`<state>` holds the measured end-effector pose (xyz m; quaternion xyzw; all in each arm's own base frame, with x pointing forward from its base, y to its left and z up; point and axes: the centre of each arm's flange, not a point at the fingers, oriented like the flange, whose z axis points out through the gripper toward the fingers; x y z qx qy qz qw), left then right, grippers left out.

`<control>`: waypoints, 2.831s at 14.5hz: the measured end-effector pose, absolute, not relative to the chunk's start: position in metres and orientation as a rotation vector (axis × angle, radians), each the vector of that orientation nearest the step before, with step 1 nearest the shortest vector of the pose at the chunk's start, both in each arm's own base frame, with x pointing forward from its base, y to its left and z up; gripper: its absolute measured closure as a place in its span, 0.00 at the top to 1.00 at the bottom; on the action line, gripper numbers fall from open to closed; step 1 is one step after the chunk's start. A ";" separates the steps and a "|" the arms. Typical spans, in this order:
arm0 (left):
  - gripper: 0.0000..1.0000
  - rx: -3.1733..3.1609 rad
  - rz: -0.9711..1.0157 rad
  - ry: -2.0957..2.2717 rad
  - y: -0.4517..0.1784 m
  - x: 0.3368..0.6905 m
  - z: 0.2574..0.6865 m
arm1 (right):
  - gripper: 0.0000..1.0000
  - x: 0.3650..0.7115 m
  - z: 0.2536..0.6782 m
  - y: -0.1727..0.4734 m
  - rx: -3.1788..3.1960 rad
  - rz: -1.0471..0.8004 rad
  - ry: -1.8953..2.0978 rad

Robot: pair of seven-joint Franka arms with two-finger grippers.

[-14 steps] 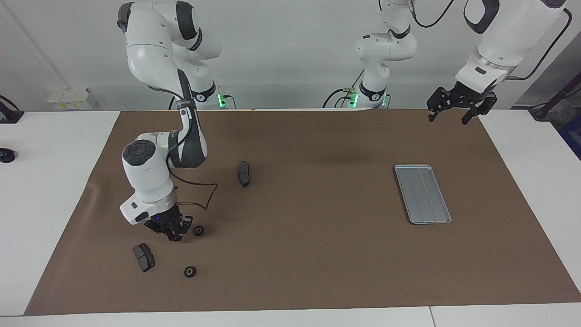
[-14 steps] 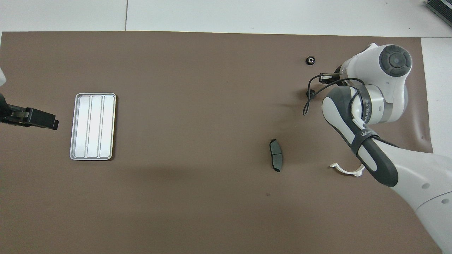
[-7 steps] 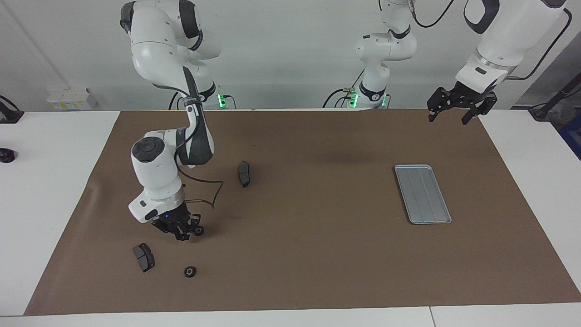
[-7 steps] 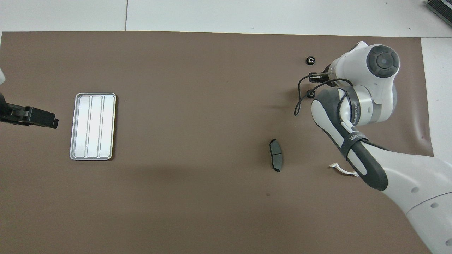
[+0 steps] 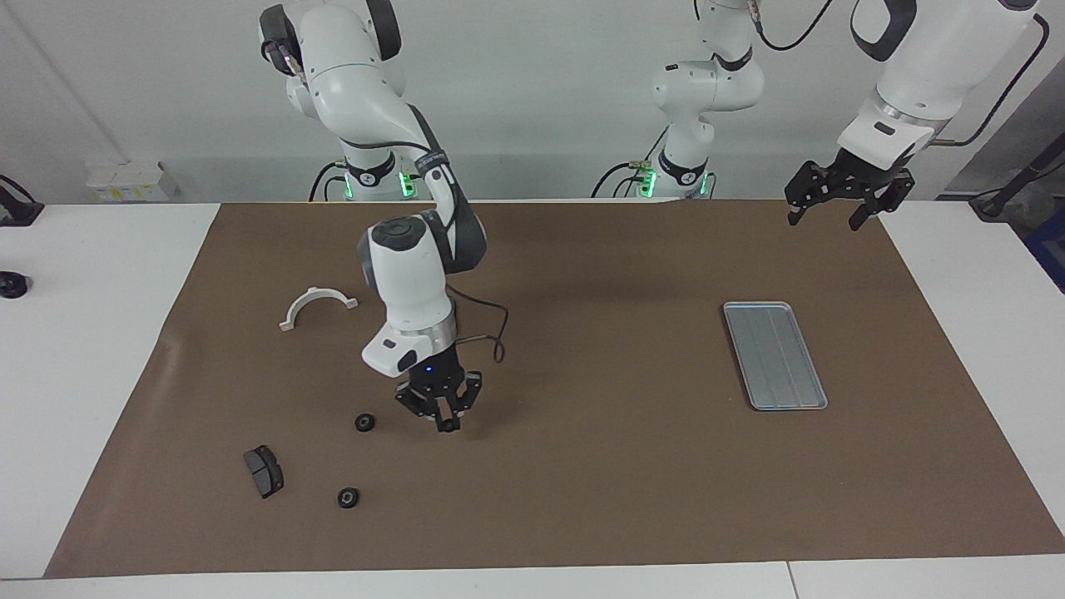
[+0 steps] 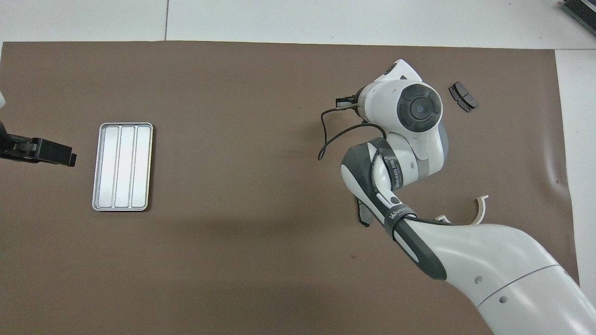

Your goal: Pick bearing gear from pile to tray

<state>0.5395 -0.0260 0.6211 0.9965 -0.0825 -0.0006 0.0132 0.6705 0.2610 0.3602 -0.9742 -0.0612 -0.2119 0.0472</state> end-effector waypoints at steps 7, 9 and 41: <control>1.00 3.105 0.013 -0.255 -0.026 0.541 0.620 | 0.24 0.599 0.340 0.406 -2.869 -0.612 -0.193; 1.00 3.105 0.015 -0.255 -0.026 0.541 0.620 | 0.24 0.572 0.334 0.444 -2.854 -0.582 -0.215; 0.96 3.119 0.333 0.663 -0.318 0.537 0.301 | 0.47 0.694 0.320 0.067 -3.149 -0.280 0.239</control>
